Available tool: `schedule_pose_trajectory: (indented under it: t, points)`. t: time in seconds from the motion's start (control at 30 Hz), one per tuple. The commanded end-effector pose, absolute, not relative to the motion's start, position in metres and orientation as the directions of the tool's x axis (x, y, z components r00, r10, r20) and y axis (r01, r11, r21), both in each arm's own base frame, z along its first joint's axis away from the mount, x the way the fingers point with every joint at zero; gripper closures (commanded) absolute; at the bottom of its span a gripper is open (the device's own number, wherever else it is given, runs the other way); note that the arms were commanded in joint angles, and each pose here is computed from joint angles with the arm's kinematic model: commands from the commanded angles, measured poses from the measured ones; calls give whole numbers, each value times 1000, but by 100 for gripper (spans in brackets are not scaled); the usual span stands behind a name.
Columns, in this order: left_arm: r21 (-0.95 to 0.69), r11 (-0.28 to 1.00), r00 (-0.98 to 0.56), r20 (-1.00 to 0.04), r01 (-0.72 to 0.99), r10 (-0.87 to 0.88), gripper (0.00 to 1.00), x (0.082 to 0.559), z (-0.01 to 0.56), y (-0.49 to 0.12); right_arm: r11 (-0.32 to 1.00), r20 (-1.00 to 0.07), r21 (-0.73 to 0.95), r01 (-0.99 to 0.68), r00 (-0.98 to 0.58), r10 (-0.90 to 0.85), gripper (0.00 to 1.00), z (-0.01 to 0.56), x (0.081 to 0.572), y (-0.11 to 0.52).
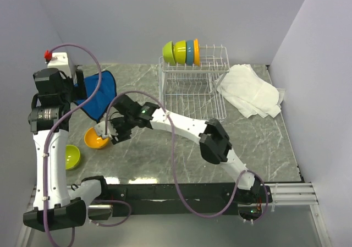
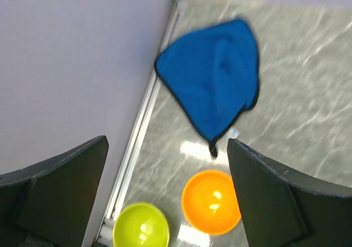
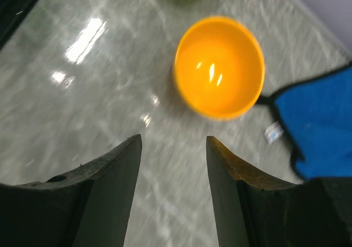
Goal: Load the bowls into the dish rack
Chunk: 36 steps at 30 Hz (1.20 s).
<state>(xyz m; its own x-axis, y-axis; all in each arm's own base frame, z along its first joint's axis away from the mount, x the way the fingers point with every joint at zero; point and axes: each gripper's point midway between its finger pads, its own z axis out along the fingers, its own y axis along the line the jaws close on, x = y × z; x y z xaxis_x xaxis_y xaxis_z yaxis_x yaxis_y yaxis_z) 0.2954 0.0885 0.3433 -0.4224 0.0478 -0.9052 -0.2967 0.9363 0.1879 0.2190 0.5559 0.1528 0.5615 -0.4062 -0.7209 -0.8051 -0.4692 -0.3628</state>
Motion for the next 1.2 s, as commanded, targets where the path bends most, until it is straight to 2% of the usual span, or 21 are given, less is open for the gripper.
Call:
schedule_pose_trajectory:
  t: [0.0, 0.3, 0.83, 0.93, 1.07, 1.17]
  points:
    - [99, 920, -249, -968, -378, 1, 3, 291, 404, 86, -472, -690, -515, -716, 673, -267, 42, 167, 225, 599]
    - [138, 915, -286, -958, -378, 26, 3, 291, 399, 87, -538, -659, -545, -643, 725, -199, 43, 134, 216, 621]
    - [146, 914, -326, -945, -377, 17, 3, 291, 381, 88, -568, -604, -586, -578, 779, -169, 47, 97, 211, 639]
    - [148, 915, -324, -946, -376, 20, 3, 290, 382, 88, -574, -585, -599, -559, 794, -163, 52, 91, 210, 642]
    - [146, 917, -322, -947, -372, 21, 3, 290, 382, 86, -567, -561, -623, -538, 813, -155, 84, 88, 211, 647]
    - [152, 917, -321, -947, -368, 28, 3, 289, 383, 85, -568, -546, -634, -524, 824, -151, 99, 92, 212, 646]
